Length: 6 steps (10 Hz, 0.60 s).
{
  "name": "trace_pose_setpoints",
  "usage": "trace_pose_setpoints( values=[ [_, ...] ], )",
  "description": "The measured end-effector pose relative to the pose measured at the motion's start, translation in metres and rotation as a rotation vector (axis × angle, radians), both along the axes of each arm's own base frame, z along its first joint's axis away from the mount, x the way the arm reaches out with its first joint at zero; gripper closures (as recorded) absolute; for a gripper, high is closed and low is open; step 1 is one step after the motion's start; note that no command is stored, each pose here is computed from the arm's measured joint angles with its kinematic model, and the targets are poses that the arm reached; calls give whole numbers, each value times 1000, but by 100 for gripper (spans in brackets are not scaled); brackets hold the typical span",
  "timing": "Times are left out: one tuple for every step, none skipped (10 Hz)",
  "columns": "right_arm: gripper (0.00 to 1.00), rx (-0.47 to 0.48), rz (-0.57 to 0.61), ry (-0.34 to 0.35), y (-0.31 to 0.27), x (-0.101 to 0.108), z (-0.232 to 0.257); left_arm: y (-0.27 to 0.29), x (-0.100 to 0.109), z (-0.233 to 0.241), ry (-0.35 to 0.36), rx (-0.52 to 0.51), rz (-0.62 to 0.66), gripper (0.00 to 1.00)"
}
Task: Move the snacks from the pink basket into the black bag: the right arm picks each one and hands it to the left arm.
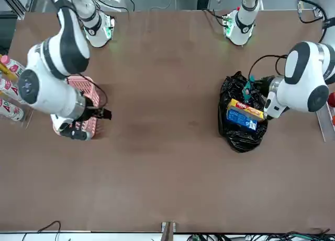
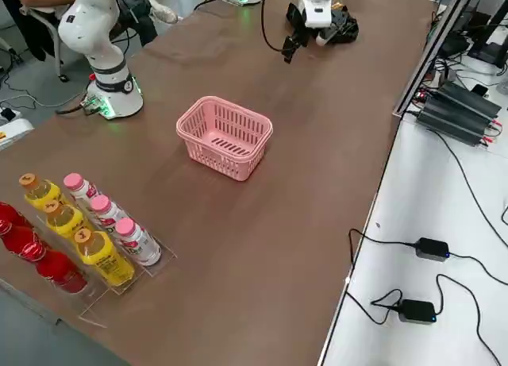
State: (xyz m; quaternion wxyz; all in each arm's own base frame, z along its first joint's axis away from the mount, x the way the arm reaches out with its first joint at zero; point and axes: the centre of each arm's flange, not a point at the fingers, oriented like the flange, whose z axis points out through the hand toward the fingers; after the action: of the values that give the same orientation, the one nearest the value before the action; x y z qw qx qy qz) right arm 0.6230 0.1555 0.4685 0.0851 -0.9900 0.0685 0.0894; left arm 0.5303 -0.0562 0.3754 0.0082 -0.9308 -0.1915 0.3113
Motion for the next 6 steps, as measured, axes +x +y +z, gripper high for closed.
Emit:
trace_pose_setpoints(
  values=[
    [0,-6,31,-2,-27,3,3,3,-4,-20,35,15,-14,89],
    [0,-18,55,-3,-49,2,8,4,-4,-38,57,24,-24,89],
    [0,-33,71,1,-67,0,16,5,-1,-52,60,31,-30,89],
    [0,-52,79,-2,-82,-4,25,7,3,-64,48,35,-31,89],
    [0,-68,80,-11,-94,-8,37,11,8,-71,26,35,-23,89],
    [0,-86,78,-20,-104,-15,48,18,13,-70,4,33,-8,87]
  ],
)
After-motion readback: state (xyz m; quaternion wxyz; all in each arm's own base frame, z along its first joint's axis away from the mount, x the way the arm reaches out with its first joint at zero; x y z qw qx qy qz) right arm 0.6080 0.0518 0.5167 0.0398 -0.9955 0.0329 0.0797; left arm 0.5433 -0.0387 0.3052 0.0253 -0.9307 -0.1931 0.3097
